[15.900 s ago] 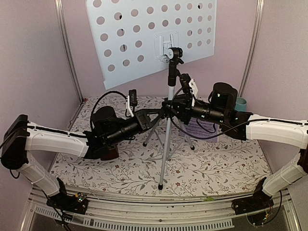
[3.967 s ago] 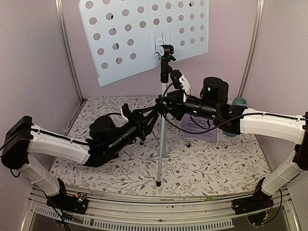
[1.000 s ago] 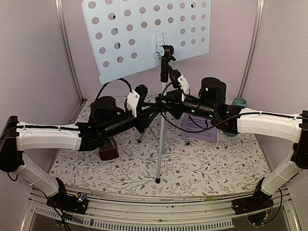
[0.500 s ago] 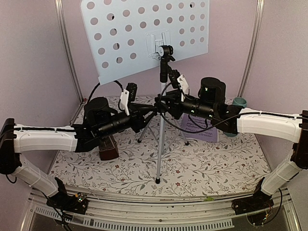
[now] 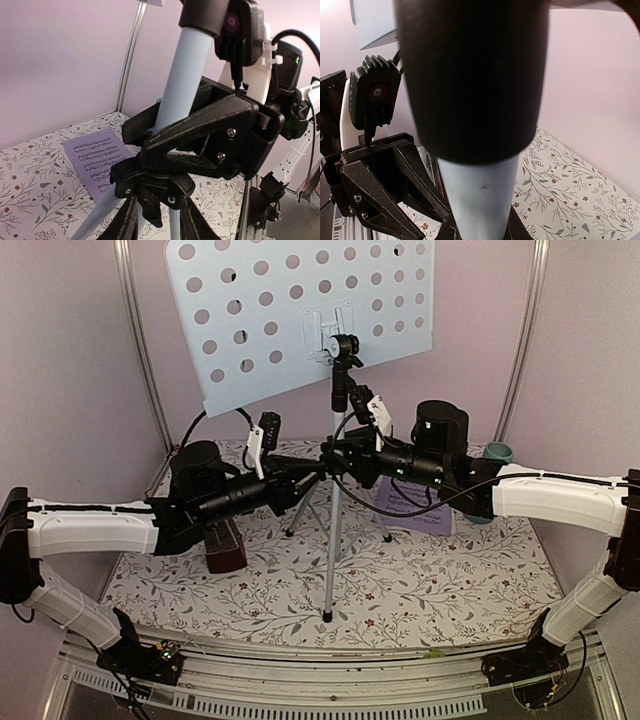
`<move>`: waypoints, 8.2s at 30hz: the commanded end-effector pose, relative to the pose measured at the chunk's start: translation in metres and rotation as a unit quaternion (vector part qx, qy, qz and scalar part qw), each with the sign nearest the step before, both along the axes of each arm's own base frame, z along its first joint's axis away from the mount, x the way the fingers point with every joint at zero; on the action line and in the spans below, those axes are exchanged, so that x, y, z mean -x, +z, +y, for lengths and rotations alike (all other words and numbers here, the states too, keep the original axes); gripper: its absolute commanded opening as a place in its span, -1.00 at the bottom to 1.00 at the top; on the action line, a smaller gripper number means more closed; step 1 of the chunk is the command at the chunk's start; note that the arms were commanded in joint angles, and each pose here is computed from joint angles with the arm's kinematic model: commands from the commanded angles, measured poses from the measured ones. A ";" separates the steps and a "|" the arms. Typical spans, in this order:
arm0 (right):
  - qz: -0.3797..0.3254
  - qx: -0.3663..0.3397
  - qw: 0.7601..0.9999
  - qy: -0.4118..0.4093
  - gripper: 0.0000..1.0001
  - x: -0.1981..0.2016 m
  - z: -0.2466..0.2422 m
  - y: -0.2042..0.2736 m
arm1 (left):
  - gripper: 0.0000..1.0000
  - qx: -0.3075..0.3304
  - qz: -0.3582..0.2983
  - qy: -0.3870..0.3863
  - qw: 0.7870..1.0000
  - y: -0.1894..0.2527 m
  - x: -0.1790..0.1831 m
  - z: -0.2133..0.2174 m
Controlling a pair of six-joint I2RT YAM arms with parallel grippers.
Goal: Set up the instrument practice props
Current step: Screw the knob on the music stand.
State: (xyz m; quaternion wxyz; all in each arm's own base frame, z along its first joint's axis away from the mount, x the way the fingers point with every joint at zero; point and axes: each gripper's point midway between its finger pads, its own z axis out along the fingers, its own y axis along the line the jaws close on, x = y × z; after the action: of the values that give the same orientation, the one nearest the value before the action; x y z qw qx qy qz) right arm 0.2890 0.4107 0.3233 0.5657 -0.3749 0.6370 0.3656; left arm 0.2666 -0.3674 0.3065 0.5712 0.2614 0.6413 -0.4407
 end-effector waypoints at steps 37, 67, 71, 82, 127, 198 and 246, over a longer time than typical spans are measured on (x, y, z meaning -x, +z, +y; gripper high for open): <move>0.105 0.132 0.985 0.031 -1.00 0.018 0.005 -0.106 | -1.00 -0.370 -0.435 0.038 0.820 -0.057 0.011 -0.027; 0.113 0.134 0.984 0.040 -1.00 0.017 0.012 -0.111 | 0.04 -0.243 -0.259 0.104 0.929 -0.030 0.008 0.005; 0.113 0.134 0.984 0.041 -1.00 0.017 0.012 -0.111 | 0.04 -0.179 -0.190 0.098 0.960 -0.028 0.014 0.008; 0.113 0.131 0.984 0.041 -1.00 0.017 0.013 -0.111 | 0.05 0.037 0.063 0.090 0.993 -0.026 0.024 0.020; 0.114 0.127 0.984 0.047 -1.00 0.021 0.012 -0.112 | -0.02 0.397 0.409 0.038 0.821 -0.007 0.012 0.012; 0.112 0.130 0.984 0.049 -1.00 0.020 0.013 -0.112 | -1.00 -0.073 0.023 0.106 0.991 -0.053 -0.005 -0.015; 0.112 0.136 0.983 0.046 -1.00 0.020 0.011 -0.114 | -0.51 0.211 0.300 0.019 0.930 -0.030 -0.029 0.001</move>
State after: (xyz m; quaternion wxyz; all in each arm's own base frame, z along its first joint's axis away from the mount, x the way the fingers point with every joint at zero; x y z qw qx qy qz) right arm 0.2995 0.4150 0.3229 0.5688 -0.3769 0.6359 0.3606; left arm 0.2850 -0.3635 0.2894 0.4088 -0.0213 0.6624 -0.6274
